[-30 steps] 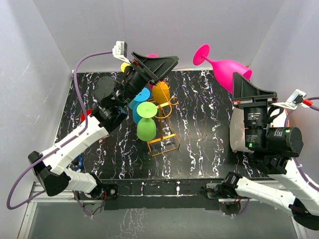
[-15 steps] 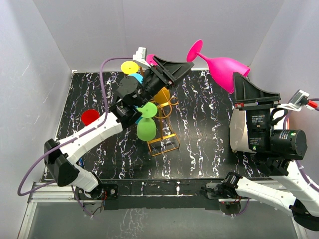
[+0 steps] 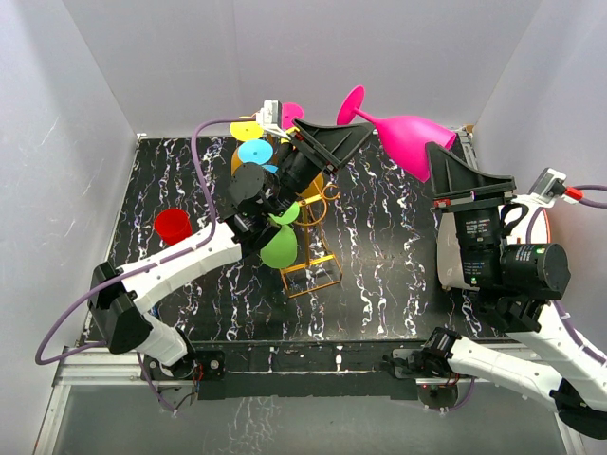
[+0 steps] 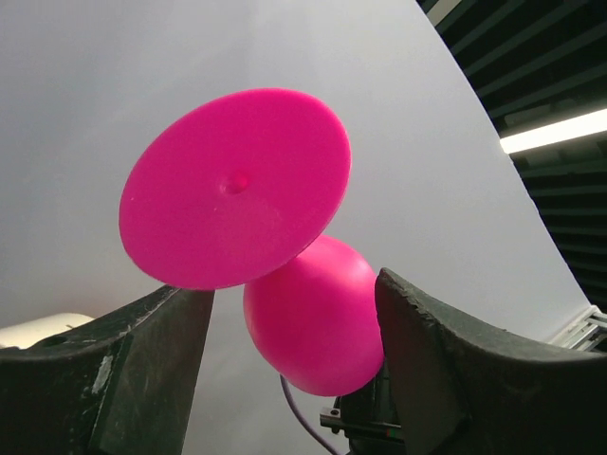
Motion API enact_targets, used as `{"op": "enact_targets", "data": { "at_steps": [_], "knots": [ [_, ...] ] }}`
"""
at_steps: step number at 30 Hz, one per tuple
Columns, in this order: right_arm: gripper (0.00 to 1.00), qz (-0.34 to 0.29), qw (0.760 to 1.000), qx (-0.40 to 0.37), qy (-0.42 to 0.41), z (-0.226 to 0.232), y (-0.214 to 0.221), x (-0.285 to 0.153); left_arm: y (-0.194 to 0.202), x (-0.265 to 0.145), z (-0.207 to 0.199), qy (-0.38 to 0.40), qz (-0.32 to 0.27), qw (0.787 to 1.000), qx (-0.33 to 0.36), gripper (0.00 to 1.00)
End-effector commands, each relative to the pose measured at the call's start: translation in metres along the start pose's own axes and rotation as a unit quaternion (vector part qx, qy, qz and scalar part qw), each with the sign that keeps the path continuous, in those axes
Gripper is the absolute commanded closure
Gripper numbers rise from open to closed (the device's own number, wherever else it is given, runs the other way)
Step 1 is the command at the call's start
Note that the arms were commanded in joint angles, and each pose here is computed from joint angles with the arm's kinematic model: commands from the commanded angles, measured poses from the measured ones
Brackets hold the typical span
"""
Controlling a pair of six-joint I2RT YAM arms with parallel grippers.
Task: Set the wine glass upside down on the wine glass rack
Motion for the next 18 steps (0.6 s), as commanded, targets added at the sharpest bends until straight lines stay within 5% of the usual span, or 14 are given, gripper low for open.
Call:
{"op": "enact_targets", "data": {
  "at_steps": [1,9,18],
  "knots": [
    [1.0,0.004,0.999,0.019,-0.029,0.012,0.0,0.0,-0.021,-0.003,-0.042,0.061,-0.052,0.997,0.006,0.37],
    [1.0,0.027,0.998,0.028,-0.046,0.016,0.012,-0.003,-0.034,0.002,-0.055,0.108,-0.096,0.989,-0.004,0.52],
    [1.0,0.066,0.994,0.026,-0.081,0.023,0.035,-0.008,-0.042,0.01,-0.062,0.123,-0.12,0.985,0.001,0.51]
  ]
}}
Point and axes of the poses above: each gripper's point midway between its finger pads, its own x axis out along the fingers, its own z axis along the line the jaws close on, y = z × x, the point moved 2 cm from there along -x, back along the fingers, and after that the axes turned 9 degrees about -x, right-handed, at the moved point
